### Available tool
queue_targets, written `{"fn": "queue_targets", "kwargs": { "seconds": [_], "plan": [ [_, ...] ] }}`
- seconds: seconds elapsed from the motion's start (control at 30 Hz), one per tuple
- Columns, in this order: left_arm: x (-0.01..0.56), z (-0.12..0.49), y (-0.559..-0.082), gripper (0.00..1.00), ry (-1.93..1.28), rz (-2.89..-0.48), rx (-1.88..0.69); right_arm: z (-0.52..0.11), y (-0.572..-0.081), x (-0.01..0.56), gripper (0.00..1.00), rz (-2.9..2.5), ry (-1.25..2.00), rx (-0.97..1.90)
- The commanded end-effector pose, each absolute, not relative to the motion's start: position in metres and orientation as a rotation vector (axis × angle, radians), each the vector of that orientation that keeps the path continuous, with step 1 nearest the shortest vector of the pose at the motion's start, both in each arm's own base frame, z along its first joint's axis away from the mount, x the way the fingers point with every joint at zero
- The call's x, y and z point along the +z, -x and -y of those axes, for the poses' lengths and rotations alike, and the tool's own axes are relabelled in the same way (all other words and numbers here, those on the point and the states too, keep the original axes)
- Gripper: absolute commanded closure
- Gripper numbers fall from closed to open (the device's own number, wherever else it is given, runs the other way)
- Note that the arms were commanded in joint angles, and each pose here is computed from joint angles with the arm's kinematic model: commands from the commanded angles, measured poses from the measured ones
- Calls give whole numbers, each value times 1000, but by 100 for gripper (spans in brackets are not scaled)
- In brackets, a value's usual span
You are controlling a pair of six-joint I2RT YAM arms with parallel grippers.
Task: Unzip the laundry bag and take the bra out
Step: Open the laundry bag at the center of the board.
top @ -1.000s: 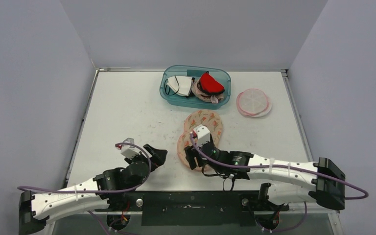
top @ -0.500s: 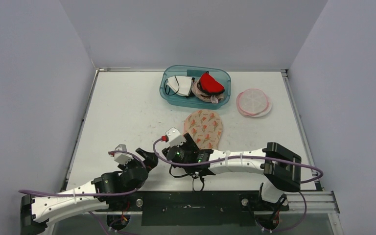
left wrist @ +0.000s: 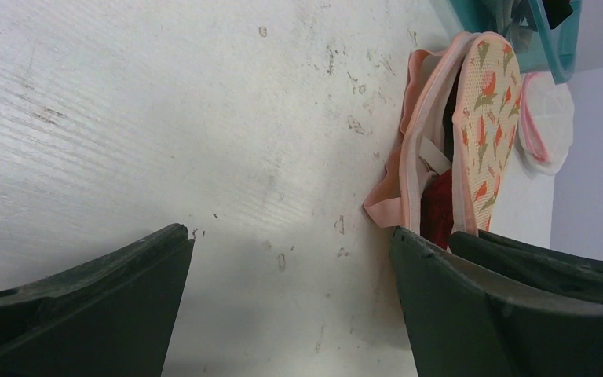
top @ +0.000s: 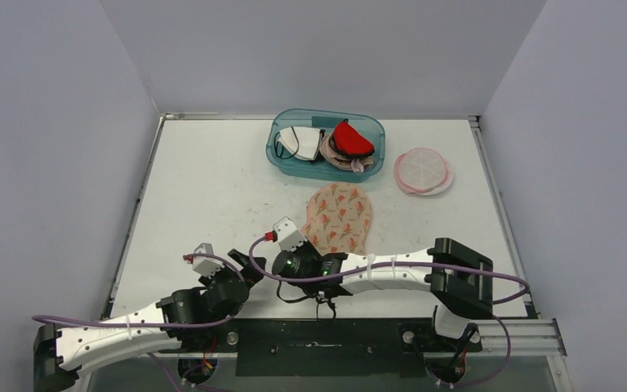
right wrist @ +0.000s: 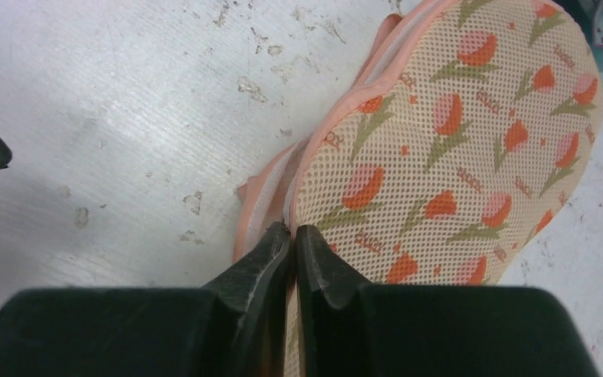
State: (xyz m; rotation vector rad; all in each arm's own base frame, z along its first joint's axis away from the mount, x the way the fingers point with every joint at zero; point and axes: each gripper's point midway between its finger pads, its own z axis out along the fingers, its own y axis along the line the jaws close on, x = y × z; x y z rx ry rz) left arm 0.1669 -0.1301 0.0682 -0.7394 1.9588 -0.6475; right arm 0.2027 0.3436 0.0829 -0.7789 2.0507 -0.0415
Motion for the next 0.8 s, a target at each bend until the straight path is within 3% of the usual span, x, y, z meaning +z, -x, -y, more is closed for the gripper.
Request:
{"fn": "queue_targets", "kwargs": {
  "seconds": [0.0,0.43,0.77],
  "plan": [
    [77,144,-171,3,754,-1926,-731,-334,-202,117,95,-2009,668,10],
    [126,199,-196,4,488,-1871,-840,-236,-191,181,95,-1945,332,120],
    [112,241,-240,4,281,-2049,-801,-154,-179,180,95,-1922,11,202]
  ]
}}
